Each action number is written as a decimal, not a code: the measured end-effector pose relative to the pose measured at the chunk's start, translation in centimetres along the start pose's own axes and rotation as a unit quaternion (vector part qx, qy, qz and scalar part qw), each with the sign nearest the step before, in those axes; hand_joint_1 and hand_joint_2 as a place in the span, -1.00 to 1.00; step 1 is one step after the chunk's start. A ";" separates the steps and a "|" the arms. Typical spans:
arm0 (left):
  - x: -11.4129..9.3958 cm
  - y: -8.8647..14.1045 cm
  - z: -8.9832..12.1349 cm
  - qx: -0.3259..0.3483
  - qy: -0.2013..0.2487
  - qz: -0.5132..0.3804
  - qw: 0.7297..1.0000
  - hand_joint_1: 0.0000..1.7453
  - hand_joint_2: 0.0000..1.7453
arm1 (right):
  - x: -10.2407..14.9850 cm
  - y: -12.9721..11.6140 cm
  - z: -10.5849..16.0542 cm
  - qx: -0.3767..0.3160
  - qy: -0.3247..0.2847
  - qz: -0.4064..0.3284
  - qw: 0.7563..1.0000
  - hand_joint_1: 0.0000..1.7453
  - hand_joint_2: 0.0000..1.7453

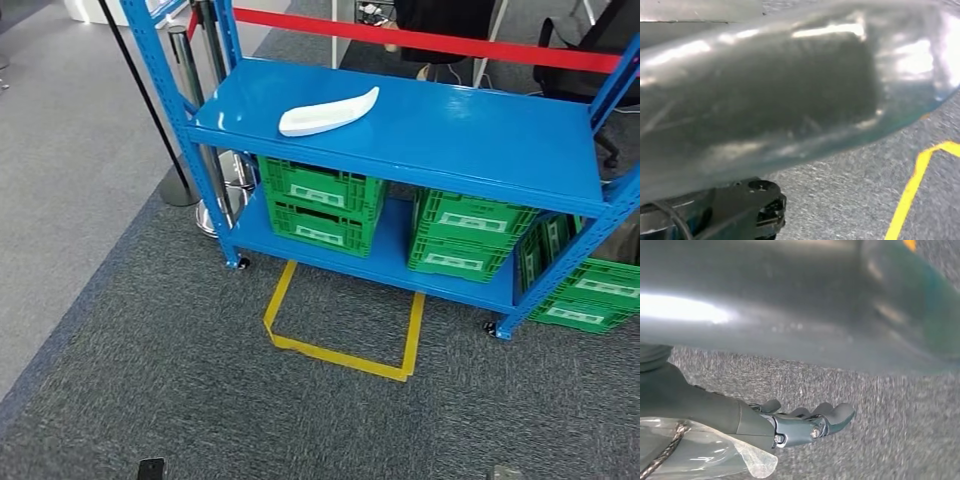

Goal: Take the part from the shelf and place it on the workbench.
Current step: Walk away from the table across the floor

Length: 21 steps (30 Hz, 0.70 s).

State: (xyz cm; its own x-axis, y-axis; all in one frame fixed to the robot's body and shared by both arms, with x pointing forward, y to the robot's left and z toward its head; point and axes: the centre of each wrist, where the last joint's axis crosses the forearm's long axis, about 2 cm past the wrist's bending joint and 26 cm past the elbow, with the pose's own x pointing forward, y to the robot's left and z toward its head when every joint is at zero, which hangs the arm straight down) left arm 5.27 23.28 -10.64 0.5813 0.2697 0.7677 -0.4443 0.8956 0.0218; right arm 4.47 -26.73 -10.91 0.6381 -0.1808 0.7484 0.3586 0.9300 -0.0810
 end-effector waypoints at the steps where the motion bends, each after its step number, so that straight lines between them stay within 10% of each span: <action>1: 0.0 0.0 0.0 0.001 0.000 0.000 1.000 -1.00 -1.00 | -0.1 0.0 0.1 0.000 0.001 0.000 1.000 -1.00 -1.00; 21: -0.2 0.1 0.2 0.017 0.002 -0.004 1.000 -1.00 -1.00 | -0.5 -0.6 0.3 0.020 0.001 0.025 0.999 -1.00 -1.00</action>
State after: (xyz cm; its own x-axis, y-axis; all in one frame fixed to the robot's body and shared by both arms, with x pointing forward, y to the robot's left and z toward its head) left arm 5.05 23.22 -10.65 0.5879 0.2646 0.7644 -0.4621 0.8855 0.0489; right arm 3.70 -27.12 -11.05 0.6560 -0.1348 0.7426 0.2988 0.9499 -0.0916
